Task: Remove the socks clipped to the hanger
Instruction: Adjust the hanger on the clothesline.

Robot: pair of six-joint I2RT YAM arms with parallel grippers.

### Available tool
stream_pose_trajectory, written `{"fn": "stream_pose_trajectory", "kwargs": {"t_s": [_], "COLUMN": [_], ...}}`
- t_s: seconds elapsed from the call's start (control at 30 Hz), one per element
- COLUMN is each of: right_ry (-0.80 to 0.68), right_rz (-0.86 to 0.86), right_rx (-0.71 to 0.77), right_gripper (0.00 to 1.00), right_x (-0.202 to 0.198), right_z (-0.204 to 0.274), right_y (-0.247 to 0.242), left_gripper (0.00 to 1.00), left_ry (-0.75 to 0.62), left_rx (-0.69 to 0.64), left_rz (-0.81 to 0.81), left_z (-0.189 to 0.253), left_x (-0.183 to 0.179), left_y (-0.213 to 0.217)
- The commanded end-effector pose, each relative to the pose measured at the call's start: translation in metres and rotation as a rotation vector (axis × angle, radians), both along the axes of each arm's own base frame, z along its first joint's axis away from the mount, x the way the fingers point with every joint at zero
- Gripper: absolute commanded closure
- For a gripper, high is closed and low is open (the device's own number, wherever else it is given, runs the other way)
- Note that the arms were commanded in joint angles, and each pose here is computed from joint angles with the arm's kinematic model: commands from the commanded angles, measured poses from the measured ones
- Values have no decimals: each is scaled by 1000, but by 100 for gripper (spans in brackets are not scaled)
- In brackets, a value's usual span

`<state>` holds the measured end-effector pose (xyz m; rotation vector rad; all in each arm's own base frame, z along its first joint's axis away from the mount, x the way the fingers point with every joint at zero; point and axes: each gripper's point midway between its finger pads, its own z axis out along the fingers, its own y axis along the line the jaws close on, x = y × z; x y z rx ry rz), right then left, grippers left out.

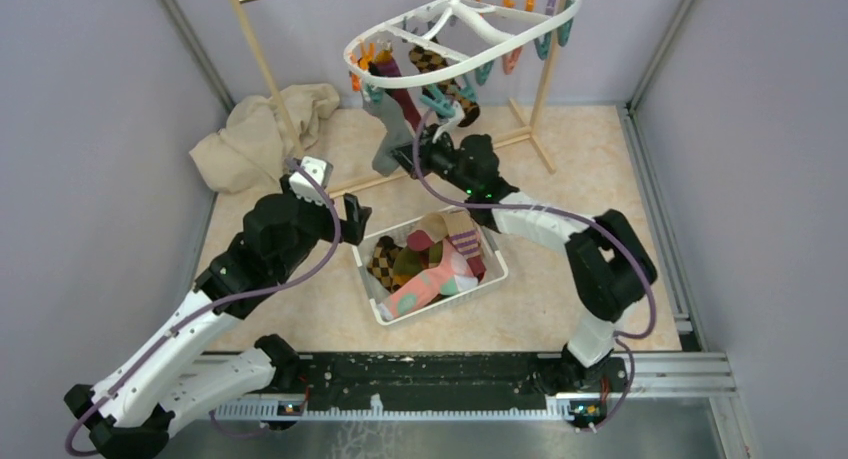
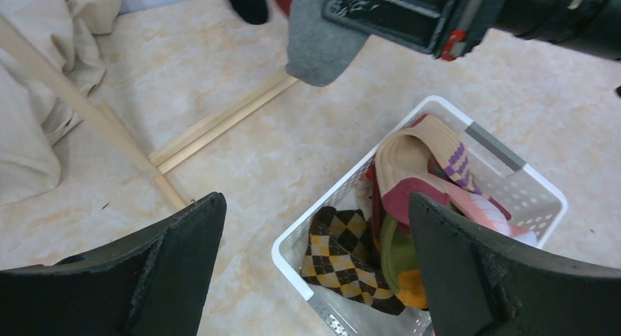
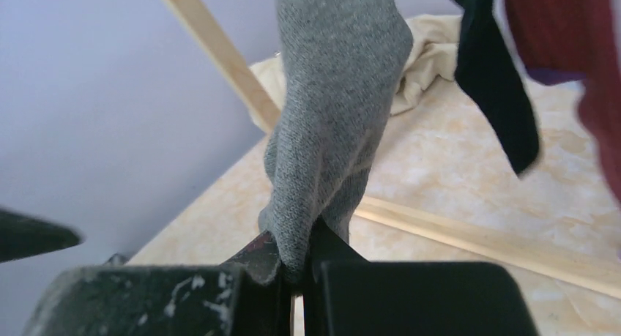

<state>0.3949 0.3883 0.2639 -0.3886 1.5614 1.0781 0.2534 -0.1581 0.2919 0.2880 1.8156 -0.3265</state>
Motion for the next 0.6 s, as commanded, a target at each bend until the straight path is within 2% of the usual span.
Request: {"fn": "stream_pose_trajectory", "kwargs": {"t_s": [0.0,0.23,0.57], "right_ry": [-38,10,62], "right_rz": [91,176,281], "right_rx": [154,207,236], "right_gripper": [100,100,100], "right_x": [-41,-89,-138], "right_z": [60,68,82], "right_y": [-33,-67,-106], "left_gripper": [1,1,1], "left_ry": [-53,-72,-105], "left_rx": [-40,-99,-184], "left_rz": [-127,-392,-531], "left_z": [10,-1,6], "left_x": [-7,-20,-20], "left_y": [-20,-71,-116]}}
